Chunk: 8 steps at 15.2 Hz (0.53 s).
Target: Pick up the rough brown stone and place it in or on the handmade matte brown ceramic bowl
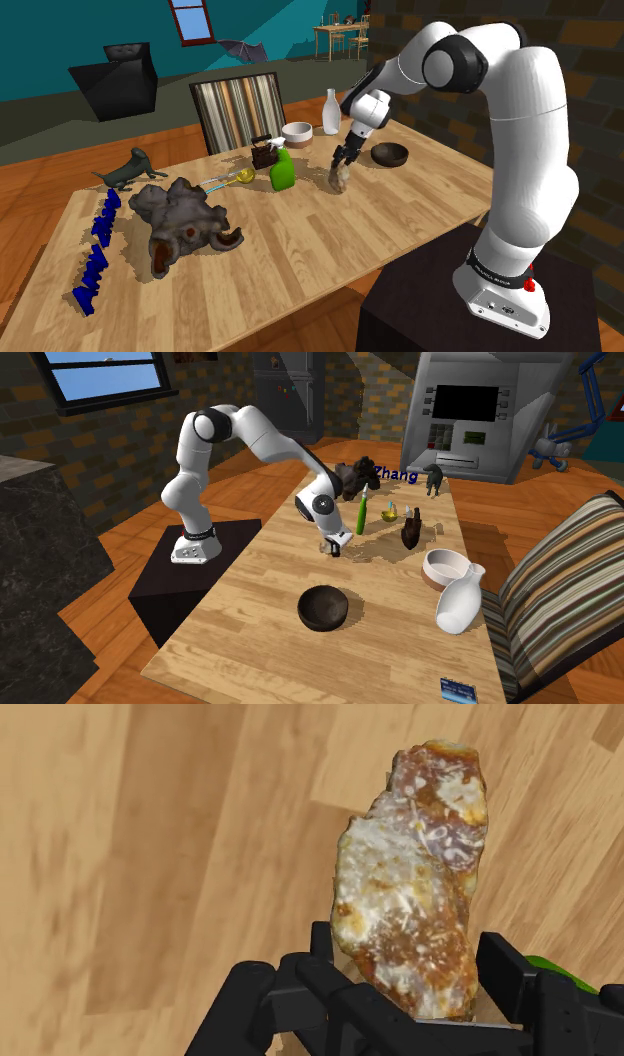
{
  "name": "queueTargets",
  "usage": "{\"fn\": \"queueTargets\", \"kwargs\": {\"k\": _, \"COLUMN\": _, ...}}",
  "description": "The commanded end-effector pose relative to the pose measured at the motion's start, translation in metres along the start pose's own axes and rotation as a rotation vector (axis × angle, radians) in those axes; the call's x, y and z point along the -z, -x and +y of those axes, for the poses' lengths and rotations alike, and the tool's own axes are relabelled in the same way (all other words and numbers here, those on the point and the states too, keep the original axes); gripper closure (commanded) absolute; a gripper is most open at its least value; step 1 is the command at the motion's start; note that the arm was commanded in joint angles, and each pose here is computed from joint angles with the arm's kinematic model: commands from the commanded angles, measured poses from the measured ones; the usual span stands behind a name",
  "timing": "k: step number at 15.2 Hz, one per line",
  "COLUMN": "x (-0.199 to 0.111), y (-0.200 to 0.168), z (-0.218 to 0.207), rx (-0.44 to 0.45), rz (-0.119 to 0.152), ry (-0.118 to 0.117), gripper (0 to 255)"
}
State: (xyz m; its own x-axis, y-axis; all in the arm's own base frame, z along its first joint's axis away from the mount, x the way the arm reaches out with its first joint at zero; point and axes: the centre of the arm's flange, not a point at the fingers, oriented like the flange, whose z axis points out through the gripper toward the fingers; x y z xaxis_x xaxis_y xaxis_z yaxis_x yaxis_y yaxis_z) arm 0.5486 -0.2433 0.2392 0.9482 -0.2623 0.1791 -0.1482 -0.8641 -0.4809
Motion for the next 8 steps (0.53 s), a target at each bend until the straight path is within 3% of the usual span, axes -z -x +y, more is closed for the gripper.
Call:
{"fn": "queueTargets", "kwargs": {"k": 1, "x": 0.009, "y": -0.002, "z": -0.005, "rx": 0.000, "rz": 0.000, "ry": 0.000, "gripper": 255}}
{"fn": "queueTargets", "kwargs": {"k": 8, "x": 0.041, "y": -0.008, "z": -0.023, "rx": 0.000, "rz": 0.000, "ry": 0.000, "gripper": 255}}
